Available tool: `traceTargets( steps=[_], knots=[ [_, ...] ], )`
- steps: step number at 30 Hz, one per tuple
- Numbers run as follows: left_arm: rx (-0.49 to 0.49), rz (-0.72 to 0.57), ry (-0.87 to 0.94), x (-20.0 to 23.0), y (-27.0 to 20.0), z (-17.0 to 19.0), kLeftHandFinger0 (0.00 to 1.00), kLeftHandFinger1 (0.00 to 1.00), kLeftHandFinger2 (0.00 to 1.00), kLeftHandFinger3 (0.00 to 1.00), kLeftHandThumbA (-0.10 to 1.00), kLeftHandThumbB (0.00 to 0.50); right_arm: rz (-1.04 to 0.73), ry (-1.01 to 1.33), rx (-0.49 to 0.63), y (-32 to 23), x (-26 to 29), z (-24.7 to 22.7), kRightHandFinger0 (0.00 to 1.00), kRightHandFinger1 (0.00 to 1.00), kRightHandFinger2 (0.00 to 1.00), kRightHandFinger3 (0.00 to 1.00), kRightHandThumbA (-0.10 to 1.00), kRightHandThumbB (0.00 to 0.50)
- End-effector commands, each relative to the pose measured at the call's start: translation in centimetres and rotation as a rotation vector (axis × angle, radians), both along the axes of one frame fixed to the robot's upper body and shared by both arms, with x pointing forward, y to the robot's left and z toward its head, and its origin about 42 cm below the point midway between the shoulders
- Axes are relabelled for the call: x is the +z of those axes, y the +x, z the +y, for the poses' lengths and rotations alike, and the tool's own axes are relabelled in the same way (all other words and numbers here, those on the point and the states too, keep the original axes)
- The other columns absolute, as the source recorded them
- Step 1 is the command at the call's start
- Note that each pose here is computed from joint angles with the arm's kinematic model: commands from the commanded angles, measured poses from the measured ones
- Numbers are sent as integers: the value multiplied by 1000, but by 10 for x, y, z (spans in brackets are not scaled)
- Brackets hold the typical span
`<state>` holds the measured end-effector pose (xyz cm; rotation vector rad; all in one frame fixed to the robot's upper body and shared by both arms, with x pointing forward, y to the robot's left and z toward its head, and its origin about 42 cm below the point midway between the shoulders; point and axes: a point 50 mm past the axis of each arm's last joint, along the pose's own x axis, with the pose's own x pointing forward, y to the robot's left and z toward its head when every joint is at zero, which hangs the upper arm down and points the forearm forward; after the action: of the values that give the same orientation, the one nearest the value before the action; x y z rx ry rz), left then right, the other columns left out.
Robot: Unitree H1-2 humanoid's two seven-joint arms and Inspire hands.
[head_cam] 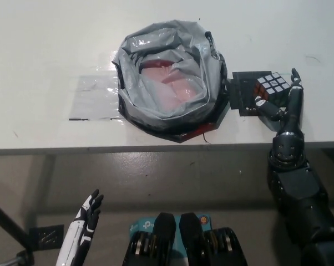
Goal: Use the right hand to pick up a rubix's cube and place it into a plastic bag and lift the bag
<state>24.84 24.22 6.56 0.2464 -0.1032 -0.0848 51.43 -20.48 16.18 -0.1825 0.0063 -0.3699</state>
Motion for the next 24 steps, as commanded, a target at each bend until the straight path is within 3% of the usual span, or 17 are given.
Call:
traceTargets(
  steps=[1,4,10,11,12,14,15,16,17,18,19,20,23,24],
  knots=[
    [7,-42,17,11,2,3,1000,1000,1000,1000,1000,303,-48,52,53,17,27,6,1000,1000,1000,1000,763,500],
    [9,-43,21,10,1,3,1000,1000,1000,1000,1000,294,-23,68,61,18,23,4,1000,1000,1000,1000,782,500],
    [9,-42,20,10,3,3,1000,1000,1000,1000,1000,299,16,81,68,20,17,-2,1000,1000,1000,1000,720,500],
    [9,-44,19,11,3,3,1000,1000,1000,1000,1000,299,22,84,70,20,16,-3,1000,1000,1000,1000,693,491],
    [9,-46,19,11,3,3,1000,1000,1000,1000,1000,300,30,97,70,19,14,-4,1000,1000,1000,1000,595,466],
    [9,-47,20,11,3,3,1000,1000,1000,1000,1000,300,31,102,70,20,13,-5,1000,1000,1000,1000,595,466],
    [12,-45,24,11,3,4,1000,1000,1000,1000,1000,303,61,78,32,20,12,-5,979,1000,1000,1000,489,432],
    [14,-49,27,11,3,4,1000,1000,1000,1000,1000,296,80,81,-10,18,8,-7,536,565,581,856,18,206],
    [14,-50,26,12,3,4,1000,1000,1000,1000,1000,297,71,76,-30,15,3,-10,283,322,379,432,-76,283],
    [14,-49,25,11,4,4,1000,1000,1000,1000,1000,298,69,72,-30,14,1,-11,119,215,346,323,-95,270],
    [13,-49,24,11,4,4,1000,1000,1000,1000,1000,298,74,71,-25,12,-4,-13,24,150,391,352,-99,252],
    [12,-49,24,12,4,4,1000,1000,1000,1000,1000,298,77,71,-24,12,-5,-13,5,142,459,413,-100,243],
    [13,-56,25,12,6,6,1000,1000,1000,1000,1000,285,109,66,-1,9,-14,-15,0,225,649,650,-100,239],
    [14,-58,28,12,7,6,1000,1000,1000,1000,1000,289,111,65,0,9,-15,-15,21,274,667,661,-100,242]
  ],
)
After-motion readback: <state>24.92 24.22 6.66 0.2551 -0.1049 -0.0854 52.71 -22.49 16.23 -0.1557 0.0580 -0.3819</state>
